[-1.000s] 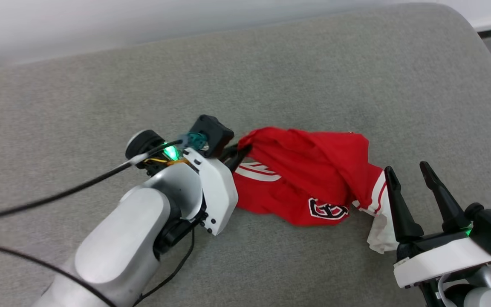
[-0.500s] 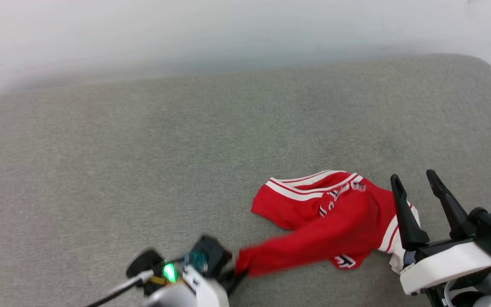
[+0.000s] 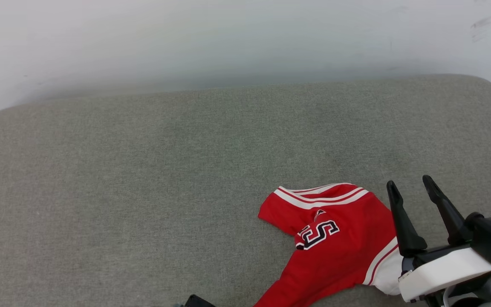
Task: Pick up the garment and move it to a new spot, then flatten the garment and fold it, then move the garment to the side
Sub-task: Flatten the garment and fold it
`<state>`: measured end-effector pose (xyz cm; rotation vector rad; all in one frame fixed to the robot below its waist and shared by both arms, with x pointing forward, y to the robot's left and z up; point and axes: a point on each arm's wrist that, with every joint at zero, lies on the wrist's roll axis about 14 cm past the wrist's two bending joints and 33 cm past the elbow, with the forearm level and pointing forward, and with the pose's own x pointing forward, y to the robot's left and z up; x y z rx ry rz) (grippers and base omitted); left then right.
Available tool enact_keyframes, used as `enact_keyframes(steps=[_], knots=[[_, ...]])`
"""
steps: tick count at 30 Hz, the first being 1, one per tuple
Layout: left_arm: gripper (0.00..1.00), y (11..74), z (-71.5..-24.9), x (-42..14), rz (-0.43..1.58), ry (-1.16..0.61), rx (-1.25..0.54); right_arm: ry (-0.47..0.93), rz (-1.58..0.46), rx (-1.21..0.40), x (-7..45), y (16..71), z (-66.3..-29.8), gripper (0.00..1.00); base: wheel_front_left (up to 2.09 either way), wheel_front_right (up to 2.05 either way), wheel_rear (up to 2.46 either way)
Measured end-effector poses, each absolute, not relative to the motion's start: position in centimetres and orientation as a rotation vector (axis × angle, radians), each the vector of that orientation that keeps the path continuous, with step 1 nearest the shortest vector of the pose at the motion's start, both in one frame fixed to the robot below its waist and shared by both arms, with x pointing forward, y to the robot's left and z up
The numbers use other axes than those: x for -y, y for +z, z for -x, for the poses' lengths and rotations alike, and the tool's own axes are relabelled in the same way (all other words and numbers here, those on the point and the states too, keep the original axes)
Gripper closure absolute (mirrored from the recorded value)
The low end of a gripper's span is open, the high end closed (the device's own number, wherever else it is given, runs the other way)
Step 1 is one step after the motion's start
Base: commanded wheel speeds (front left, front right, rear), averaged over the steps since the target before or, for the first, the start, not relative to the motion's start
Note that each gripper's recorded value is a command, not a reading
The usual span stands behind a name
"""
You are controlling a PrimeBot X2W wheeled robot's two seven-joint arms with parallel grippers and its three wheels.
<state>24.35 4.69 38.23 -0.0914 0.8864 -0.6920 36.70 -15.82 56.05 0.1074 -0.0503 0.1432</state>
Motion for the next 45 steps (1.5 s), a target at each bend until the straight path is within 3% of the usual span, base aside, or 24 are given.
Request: enact_keyframes(steps=[15, 24, 30, 31, 45], knots=[[0.0, 49.1, -33.9, -5.3, 0.133, -0.524, -0.249, 0.133, -0.103, 0.078, 16.2, 57.2, -35.7, 0.0, 0.0, 0.0, 0.0], [0.0, 53.1, -40.0, -5.6, 0.099, -0.5, -0.1, 0.114, -0.103, 0.053, 16.8, 56.3, -36.4, 0.0, 0.0, 0.0, 0.0], [0.0, 51.1, -43.2, -2.7, 0.089, -0.61, -0.233, 0.097, -0.106, 0.021, 17.3, 54.9, -37.9, 0.0, 0.0, 0.0, 0.0], [0.0, 48.8, -44.1, -1.5, 0.07, -0.662, -0.35, 0.081, -0.117, 0.0, 17.8, 54.0, -38.3, 0.0, 0.0, 0.0, 0.0], [0.0, 38.9, -42.4, 1.1, -0.121, -0.841, -0.832, 0.016, -0.128, -0.057, 19.7, 51.0, -39.1, 0.0, 0.0, 0.0, 0.0]])
